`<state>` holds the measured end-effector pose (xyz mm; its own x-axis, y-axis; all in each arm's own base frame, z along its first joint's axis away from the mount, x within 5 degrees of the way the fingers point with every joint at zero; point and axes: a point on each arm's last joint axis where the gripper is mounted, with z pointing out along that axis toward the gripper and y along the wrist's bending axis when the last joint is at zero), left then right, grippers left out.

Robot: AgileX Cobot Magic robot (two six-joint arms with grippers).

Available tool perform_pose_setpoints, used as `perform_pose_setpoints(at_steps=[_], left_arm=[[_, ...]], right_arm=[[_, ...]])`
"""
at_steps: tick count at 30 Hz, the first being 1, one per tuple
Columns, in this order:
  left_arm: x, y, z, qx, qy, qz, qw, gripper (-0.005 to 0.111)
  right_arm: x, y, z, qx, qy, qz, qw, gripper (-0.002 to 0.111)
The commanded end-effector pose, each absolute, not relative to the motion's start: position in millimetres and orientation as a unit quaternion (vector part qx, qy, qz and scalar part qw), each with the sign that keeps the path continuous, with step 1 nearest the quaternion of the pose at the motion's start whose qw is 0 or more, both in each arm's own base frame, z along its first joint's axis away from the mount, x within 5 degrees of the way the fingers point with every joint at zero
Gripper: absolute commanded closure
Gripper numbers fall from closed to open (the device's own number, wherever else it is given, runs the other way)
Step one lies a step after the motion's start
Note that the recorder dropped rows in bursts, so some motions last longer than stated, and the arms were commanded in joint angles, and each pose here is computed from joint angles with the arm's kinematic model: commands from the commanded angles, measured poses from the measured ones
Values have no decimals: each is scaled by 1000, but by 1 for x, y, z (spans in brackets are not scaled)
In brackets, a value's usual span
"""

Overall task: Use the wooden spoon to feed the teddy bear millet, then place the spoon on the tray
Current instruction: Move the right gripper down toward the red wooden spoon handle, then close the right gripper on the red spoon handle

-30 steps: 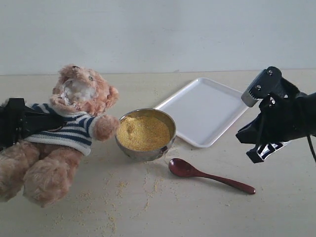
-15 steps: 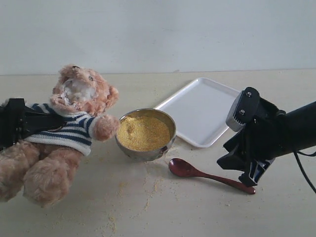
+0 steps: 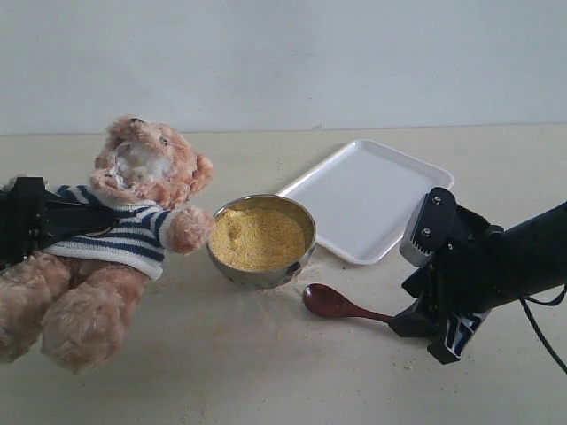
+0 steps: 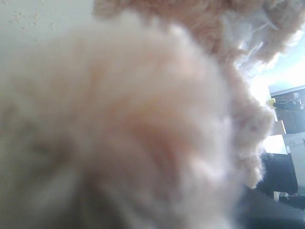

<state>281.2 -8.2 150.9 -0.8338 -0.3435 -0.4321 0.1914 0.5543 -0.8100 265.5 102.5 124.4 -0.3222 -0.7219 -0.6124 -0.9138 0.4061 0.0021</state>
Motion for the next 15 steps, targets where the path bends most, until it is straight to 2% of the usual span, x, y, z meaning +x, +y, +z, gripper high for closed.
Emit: perform_pose_setpoints(at_steps=[1,15], left_arm=[[281,-9,156,-42,826,-479,294,102],[281,-9,156,-41,826,-479,294,102]], right_arm=[[265,102,119,-518,794,178,264,50],[266,101,117,-516,798,168,263,50]])
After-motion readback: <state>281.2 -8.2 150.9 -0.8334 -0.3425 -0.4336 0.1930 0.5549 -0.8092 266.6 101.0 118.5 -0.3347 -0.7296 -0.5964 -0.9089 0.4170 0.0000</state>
